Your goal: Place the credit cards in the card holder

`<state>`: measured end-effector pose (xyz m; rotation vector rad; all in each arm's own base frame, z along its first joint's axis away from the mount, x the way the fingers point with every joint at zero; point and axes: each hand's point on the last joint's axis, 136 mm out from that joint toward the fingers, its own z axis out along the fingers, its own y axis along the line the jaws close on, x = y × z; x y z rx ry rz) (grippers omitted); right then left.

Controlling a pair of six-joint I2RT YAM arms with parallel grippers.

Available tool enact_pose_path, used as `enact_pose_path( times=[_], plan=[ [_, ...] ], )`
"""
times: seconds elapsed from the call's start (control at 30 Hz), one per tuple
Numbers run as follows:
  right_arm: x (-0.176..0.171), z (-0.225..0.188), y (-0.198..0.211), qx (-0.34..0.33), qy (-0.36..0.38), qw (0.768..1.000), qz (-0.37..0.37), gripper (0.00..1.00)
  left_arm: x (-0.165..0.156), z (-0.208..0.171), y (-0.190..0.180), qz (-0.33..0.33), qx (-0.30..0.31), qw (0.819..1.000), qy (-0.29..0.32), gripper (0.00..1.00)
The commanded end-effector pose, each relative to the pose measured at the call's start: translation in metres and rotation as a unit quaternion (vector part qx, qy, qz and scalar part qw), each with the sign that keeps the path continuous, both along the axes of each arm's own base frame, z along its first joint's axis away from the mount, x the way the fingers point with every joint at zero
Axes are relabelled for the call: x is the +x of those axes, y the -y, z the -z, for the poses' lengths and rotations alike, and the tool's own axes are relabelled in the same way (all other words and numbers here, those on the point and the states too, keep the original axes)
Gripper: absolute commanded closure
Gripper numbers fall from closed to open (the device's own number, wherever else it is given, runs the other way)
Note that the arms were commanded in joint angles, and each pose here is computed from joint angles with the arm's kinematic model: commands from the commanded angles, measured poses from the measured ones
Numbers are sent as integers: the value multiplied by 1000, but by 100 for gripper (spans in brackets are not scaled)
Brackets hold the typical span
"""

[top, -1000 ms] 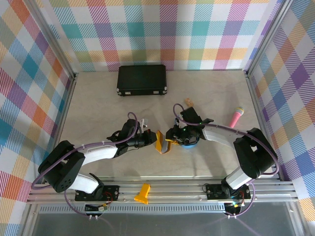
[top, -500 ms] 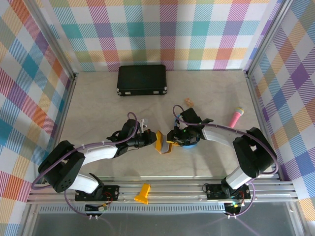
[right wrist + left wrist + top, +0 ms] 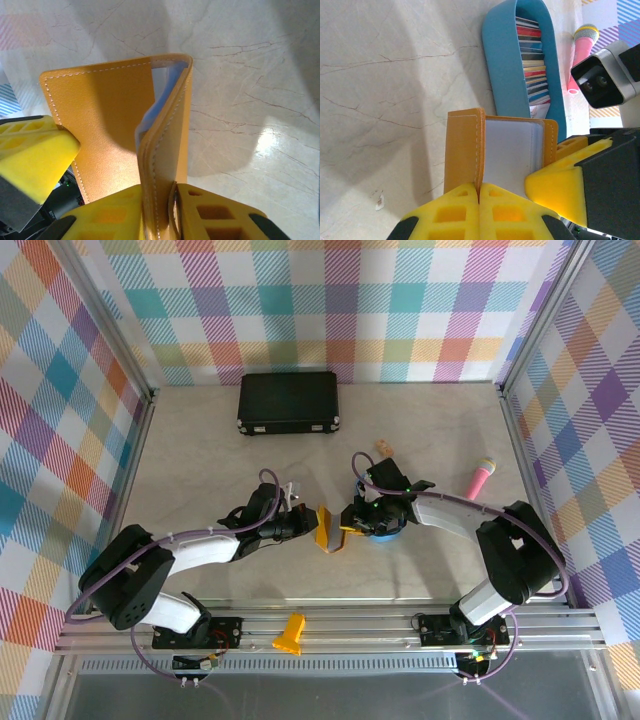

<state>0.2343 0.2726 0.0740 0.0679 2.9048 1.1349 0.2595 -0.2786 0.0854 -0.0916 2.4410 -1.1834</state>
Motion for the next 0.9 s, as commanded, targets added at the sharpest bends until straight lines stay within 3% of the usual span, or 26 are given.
enact_pose_path(
  times=[0.0,0.53,0.7,0.87],
  plan=[
    [4,-19,-4,17,23,1000,-7,76,-3,1,5,4,-7,1000,2,100],
    [4,-9,-4,10,14,1000,-7,86,-3,1,6,5,-11,1000,4,100],
    [4,-3,-5,6,9,1000,-8,72,-3,0,7,7,-14,1000,5,100],
    [5,-3,-5,8,9,1000,-8,73,-3,2,7,7,-12,1000,3,100]
  ],
)
